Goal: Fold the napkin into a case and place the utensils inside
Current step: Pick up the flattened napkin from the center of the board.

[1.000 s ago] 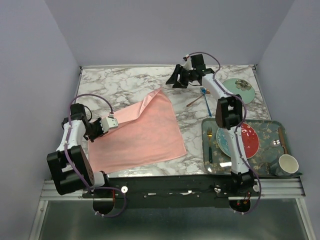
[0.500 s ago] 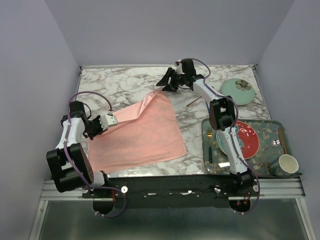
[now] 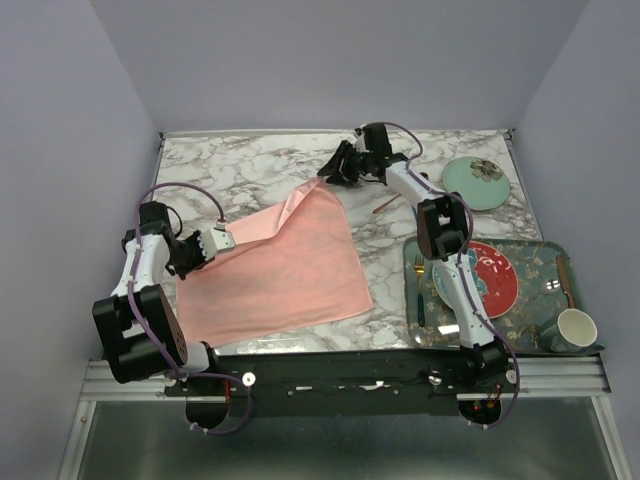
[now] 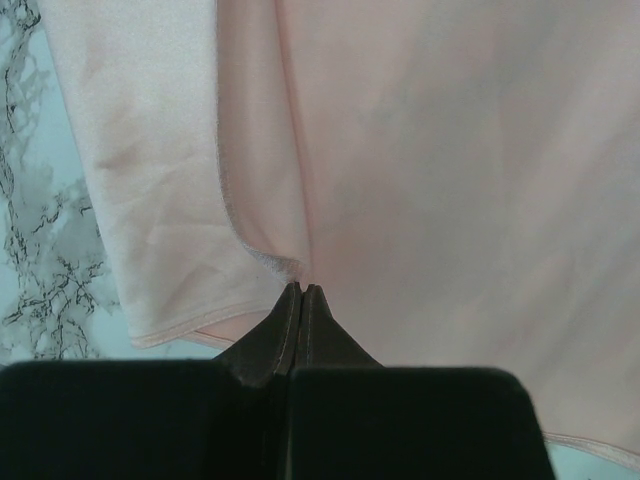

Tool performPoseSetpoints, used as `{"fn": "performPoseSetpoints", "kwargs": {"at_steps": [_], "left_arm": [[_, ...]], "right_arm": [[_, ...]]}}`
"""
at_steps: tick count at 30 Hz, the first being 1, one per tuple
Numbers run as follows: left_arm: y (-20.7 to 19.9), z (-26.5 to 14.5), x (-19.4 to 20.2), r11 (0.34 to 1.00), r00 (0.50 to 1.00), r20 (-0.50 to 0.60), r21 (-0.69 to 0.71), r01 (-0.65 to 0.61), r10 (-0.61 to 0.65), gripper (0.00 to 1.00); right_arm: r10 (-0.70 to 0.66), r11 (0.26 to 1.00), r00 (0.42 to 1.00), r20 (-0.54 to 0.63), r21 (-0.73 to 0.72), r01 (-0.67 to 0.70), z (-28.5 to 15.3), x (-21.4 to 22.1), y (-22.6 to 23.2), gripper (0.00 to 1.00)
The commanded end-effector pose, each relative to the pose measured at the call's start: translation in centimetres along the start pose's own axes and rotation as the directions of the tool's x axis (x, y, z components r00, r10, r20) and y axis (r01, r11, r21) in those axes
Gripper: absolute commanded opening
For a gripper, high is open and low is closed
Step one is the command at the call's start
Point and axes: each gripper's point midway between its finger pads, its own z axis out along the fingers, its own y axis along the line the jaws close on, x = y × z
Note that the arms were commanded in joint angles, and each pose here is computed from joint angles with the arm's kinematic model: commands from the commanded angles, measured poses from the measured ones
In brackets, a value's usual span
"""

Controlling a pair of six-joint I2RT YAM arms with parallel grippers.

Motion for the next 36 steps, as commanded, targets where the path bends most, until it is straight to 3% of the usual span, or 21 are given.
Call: {"fn": "performPoseSetpoints", "kwargs": {"at_steps": [1,3,6,7,13,18,23,29,33,36], "left_arm": [[-0.4,-0.3,0.6,1.000,1.000,-0.025,0.011,0.001,-0.001,0.00],[-0.4,-0.3,0.6,1.000,1.000,-0.028,0.011,0.000,0.001,0.00],[-0.3,-0.3,0.6,1.000,1.000,-0.028,0.005,0.003,-0.003,0.00],[-0.2,-0.2,0.6,1.000,1.000,-0.027,0.003,0.009,-0.009,0.00],[2.4,-0.8,-0.2,0.994,0.997,0.005,-0.070,0.081,-0.081,0.00],[6.2,-2.4,-1.3,0.966,0.980,0.084,-0.174,0.193,-0.181,0.00],[8.2,-3.9,-2.5,0.954,0.978,0.131,-0.232,0.189,-0.161,0.00],[6.2,-3.4,-1.5,0.968,0.986,0.088,-0.198,0.154,-0.139,0.00],[6.0,-2.9,-2.1,0.960,0.975,0.136,-0.192,0.202,-0.177,0.00],[7.2,-2.1,-3.0,0.945,0.958,0.172,-0.197,0.262,-0.230,0.00]], "right_arm": [[-0.011,1.000,0.998,0.055,0.008,0.011,1.9,-0.5,-0.6,0.46],[-0.013,1.000,0.998,0.057,0.006,0.013,2.1,-0.5,-0.6,0.37],[-0.023,1.000,0.998,0.054,-0.001,0.024,2.2,-0.3,-0.3,0.13],[-0.032,0.999,0.998,0.055,-0.014,0.032,1.9,-0.4,0.5,0.01],[-0.069,0.992,0.997,0.044,-0.103,0.073,-1.7,-1.5,4.4,0.01],[-0.129,0.981,0.988,0.086,-0.136,0.140,-8.1,-2.9,8.7,0.01],[-0.088,0.994,0.994,-0.064,-0.068,0.084,-12.0,3.5,6.9,0.01],[-0.058,0.997,0.981,-0.184,0.038,0.066,-14.9,10.2,3.0,0.01],[-0.066,0.994,0.984,-0.164,0.080,0.080,-16.3,10.6,2.3,0.01],[-0.090,0.990,0.990,-0.108,0.100,0.101,-16.8,8.4,2.2,0.01]]}}
